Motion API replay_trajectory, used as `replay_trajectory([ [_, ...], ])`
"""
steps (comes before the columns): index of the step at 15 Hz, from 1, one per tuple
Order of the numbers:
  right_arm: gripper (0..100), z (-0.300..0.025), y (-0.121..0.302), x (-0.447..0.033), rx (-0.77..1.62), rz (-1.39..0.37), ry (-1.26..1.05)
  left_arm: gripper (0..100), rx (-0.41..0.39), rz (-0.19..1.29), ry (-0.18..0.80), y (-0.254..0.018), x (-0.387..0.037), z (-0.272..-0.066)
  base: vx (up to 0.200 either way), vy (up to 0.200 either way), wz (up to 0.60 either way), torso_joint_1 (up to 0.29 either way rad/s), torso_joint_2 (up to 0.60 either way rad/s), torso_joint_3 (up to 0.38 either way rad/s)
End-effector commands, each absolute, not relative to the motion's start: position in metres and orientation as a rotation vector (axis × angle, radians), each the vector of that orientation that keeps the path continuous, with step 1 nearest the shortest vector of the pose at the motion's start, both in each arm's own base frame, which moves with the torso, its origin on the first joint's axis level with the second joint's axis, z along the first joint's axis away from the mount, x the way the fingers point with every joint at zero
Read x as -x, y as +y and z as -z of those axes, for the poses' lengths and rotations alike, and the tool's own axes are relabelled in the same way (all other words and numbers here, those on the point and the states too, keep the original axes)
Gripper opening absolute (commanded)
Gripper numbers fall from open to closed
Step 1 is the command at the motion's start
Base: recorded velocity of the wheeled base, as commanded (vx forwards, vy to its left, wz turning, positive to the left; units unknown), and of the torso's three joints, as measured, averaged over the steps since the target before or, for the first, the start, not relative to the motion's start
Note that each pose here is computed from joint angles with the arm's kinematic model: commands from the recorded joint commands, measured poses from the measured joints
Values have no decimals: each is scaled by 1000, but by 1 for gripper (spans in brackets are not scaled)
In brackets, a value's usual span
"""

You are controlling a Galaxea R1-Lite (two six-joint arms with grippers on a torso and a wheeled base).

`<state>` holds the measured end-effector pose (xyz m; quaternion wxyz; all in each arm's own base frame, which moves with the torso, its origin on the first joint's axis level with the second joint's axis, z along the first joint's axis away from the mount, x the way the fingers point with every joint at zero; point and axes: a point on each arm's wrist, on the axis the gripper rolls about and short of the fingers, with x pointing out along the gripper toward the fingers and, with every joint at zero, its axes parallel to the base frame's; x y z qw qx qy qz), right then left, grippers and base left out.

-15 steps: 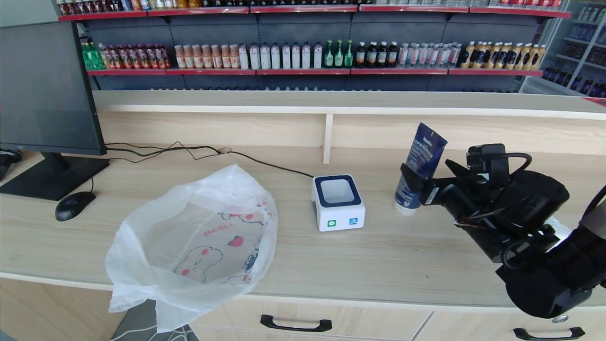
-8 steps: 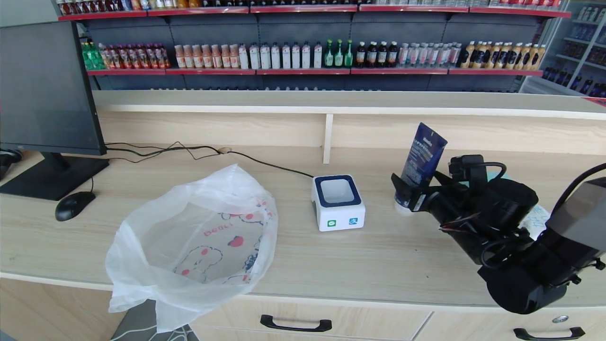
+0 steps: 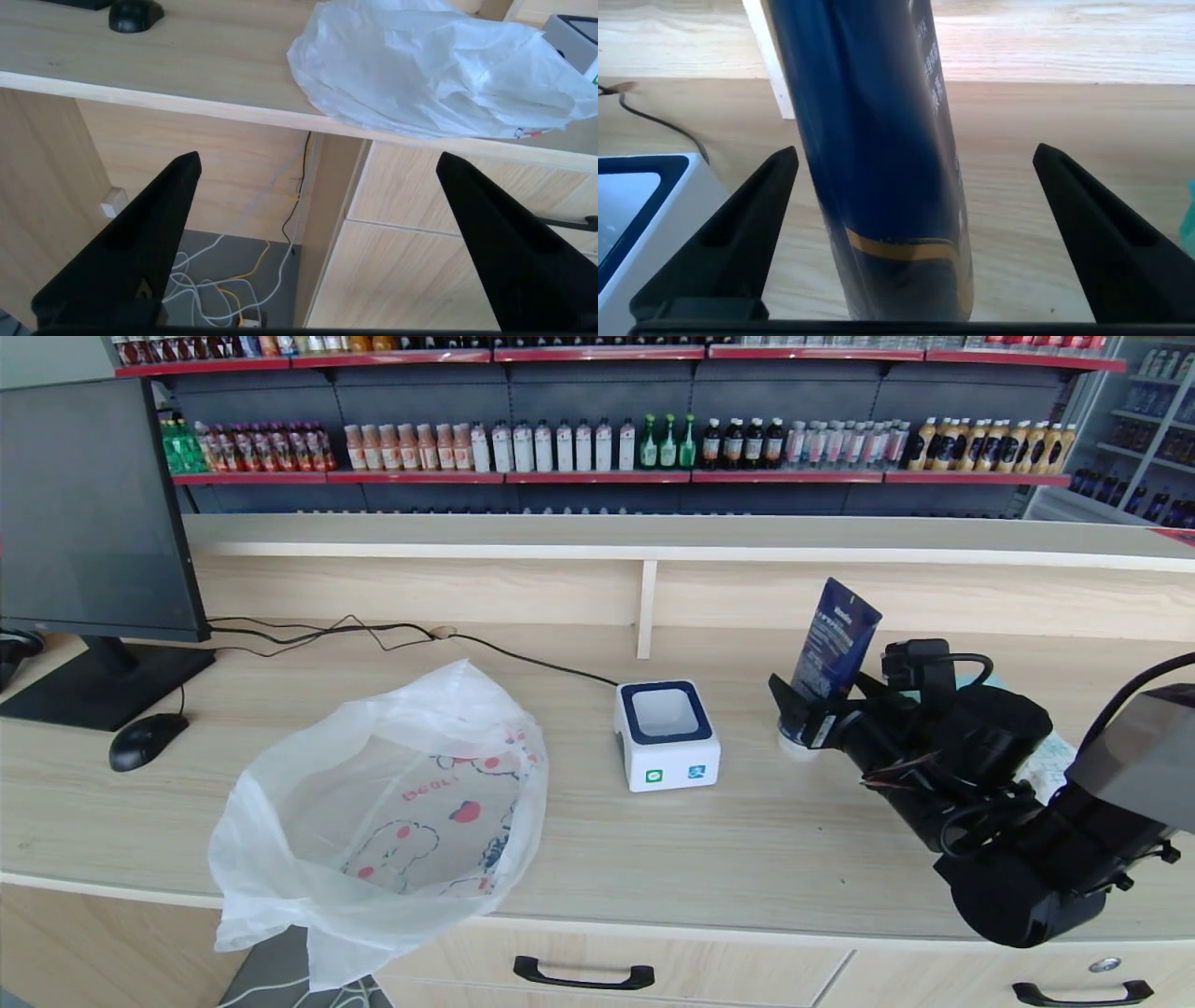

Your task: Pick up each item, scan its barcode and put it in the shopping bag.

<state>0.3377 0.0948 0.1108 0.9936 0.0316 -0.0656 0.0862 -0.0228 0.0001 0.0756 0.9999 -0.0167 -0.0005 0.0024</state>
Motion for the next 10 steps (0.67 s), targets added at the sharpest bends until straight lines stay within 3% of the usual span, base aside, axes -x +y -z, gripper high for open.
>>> replay_trajectory([
  [1,100,-112,94,-337,-66,-171,-137,100,34,-5,-2,0,23,-76,0,0,0,0,0,0],
  [7,100,-111,89,-339,-64,-156,-133,100,34,-6,-2,0,23,-76,0,0,0,0,0,0],
  [8,0,-111,89,-338,-63,-156,-130,100,34,-5,-2,0,23,-76,0,0,0,0,0,0],
  [10,0,-113,89,-337,-66,-157,-136,100,34,-5,-2,0,23,-76,0,0,0,0,0,0],
])
